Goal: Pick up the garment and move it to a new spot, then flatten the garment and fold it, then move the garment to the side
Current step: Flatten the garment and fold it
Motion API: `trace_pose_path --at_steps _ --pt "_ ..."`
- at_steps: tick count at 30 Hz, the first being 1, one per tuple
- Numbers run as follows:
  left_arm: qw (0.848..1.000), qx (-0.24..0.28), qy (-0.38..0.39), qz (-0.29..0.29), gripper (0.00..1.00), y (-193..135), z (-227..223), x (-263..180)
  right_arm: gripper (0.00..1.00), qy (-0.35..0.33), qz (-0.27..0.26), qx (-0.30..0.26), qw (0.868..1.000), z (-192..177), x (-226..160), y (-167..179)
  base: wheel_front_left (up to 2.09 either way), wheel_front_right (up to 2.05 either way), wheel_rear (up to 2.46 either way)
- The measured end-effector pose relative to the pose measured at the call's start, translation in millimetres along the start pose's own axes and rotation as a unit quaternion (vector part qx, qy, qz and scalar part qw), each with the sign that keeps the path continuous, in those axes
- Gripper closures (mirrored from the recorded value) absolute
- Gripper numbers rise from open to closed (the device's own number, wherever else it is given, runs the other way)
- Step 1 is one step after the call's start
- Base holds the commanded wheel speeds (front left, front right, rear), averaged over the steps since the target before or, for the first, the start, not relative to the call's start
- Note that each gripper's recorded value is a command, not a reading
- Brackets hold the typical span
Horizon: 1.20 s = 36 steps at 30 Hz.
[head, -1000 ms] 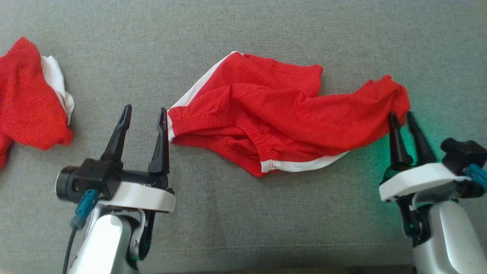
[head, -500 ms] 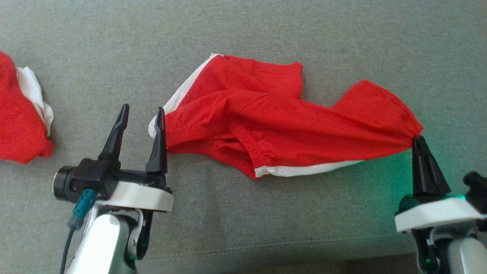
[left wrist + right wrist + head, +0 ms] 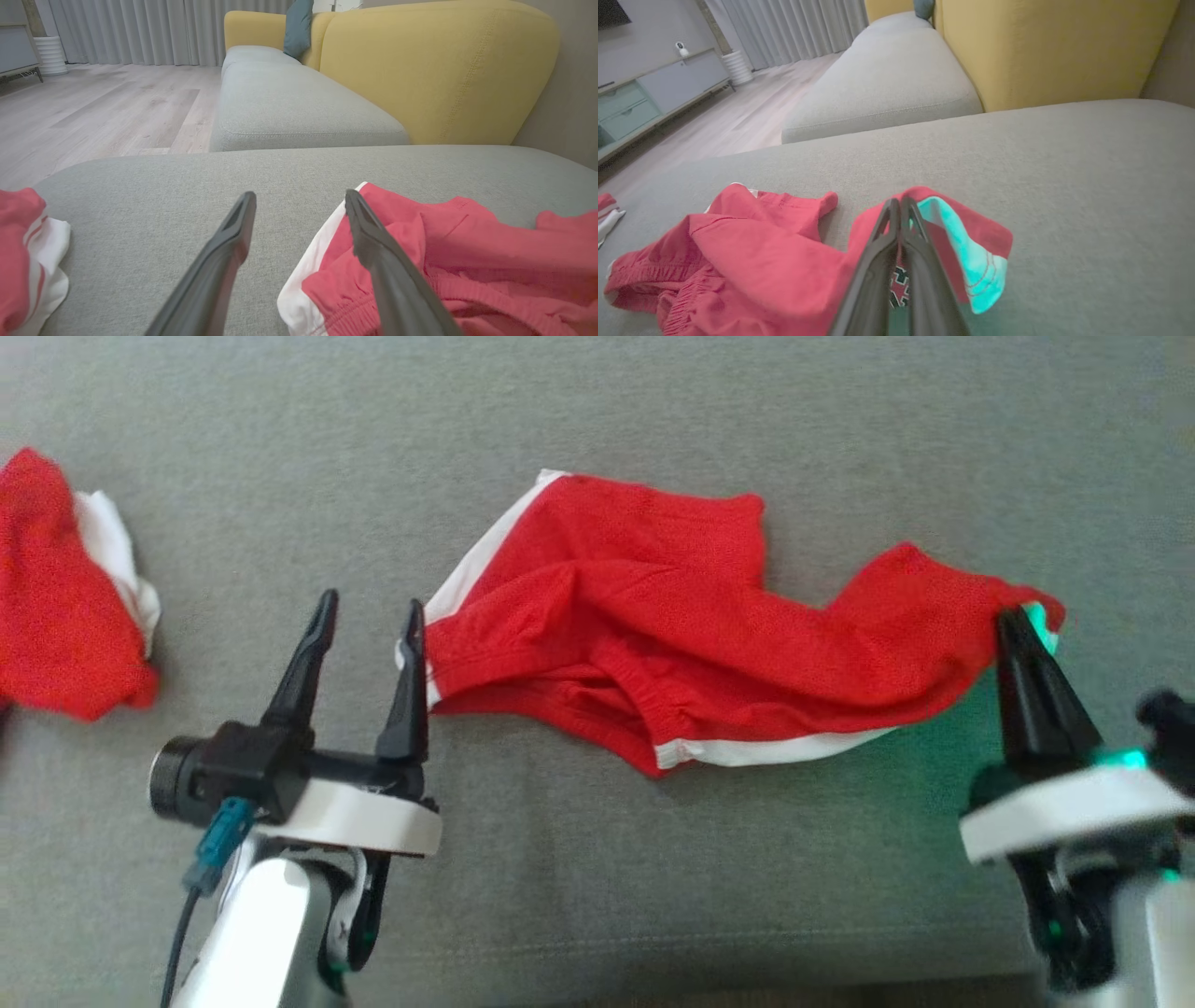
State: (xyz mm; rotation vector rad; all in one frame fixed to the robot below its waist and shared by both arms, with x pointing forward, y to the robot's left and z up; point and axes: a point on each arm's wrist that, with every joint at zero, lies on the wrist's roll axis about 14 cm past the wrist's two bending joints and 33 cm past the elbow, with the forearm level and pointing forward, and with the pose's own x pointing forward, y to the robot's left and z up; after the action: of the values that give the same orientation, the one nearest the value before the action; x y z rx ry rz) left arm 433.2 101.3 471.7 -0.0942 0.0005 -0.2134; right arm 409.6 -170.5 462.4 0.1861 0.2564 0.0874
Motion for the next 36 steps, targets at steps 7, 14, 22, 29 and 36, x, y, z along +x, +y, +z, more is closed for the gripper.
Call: trace_pose_path --at_steps 7,14,22,29,36 --pt "1.0 0.002 -0.001 0.022 0.0 15.5 1.5 -1.4 1.0 0.052 0.051 -0.006 0.997 -26.6 49.4 32.0 0.0 0.0 0.0" --pt "0.999 0.0 0.005 0.036 0.0 24.2 -2.1 -3.8 0.0 0.104 0.068 0.002 0.992 -69.2 60.8 44.5 0.0 0.0 0.0" --pt "1.0 -0.001 -0.006 0.03 0.0 19.7 5.0 -0.5 0.0 0.016 0.083 -0.002 0.996 -34.0 53.0 54.7 0.0 0.0 0.0" --pt "0.999 0.004 -0.023 0.022 0.0 12.6 18.3 -3.4 0.0 -0.065 0.058 -0.029 0.996 10.2 28.5 39.3 0.0 0.0 0.0" --pt "1.0 0.006 -0.021 0.023 0.0 9.3 20.5 -19.2 0.0 -0.081 -0.003 -0.042 0.996 24.3 -2.9 0.5 0.0 0.0 0.0"
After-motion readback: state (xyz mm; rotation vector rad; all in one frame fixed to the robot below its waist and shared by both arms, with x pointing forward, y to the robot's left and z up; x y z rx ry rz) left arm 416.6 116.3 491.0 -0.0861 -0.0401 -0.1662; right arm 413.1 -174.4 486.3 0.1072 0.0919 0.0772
